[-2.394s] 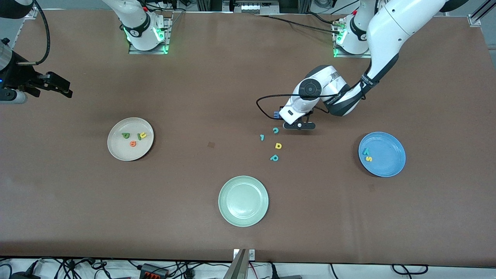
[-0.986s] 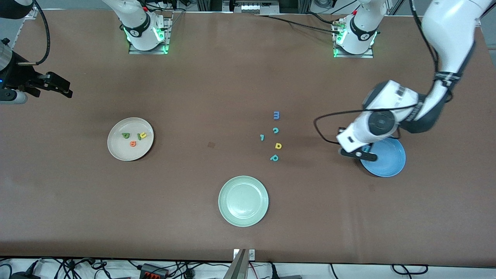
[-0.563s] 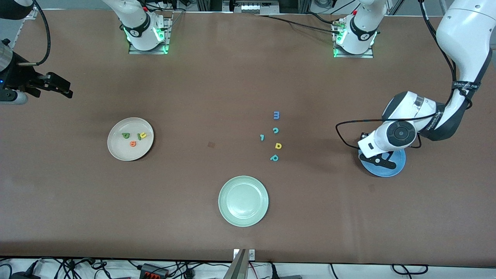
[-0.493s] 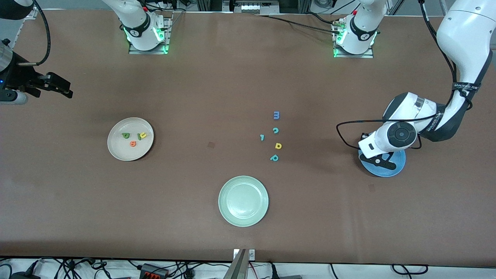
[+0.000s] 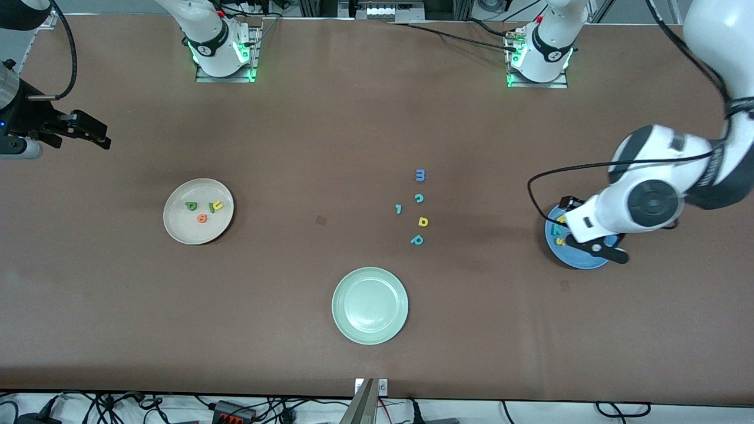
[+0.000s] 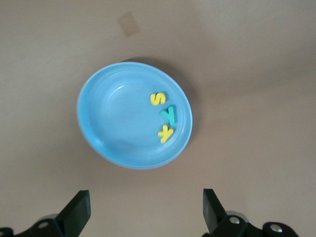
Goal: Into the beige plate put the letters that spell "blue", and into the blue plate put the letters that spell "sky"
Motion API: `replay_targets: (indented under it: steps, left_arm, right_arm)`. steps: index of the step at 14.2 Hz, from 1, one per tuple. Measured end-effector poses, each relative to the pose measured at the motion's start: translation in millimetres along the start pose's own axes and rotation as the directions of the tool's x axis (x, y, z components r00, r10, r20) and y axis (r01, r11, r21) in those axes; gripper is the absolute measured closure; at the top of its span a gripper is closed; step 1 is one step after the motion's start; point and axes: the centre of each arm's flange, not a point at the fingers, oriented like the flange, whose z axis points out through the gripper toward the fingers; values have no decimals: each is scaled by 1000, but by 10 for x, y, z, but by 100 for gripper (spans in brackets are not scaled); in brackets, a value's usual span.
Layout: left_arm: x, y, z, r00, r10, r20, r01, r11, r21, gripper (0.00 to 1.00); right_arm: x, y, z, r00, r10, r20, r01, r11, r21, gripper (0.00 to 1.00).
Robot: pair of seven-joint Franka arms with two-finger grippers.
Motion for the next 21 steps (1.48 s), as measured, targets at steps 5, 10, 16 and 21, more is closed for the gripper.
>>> replay_targets:
  steps: [5, 10, 16, 21]
  left_arm:
    - [-218, -397, -820, 989, -106, -107, 89, 985, -148, 0]
    - [-659, -401, -1647, 951, -221, -218, 169, 958, -233, 0]
    - [-861, -128, -1786, 919, -285, -272, 255, 957, -141, 0]
    - [-1305, -141, -1603, 882, -353, -310, 292, 929, -228, 0]
  right_arm:
    - [1, 0, 1, 1000, 0, -1, 0, 1000, -1, 0]
    - [3, 2, -20, 1000, -1, -9, 1, 1000, -6, 0]
    - [16, 19, -65, 1000, -4, -25, 3, 1000, -25, 0]
    - [18, 20, -83, 1000, -4, -29, 3, 1000, -25, 0]
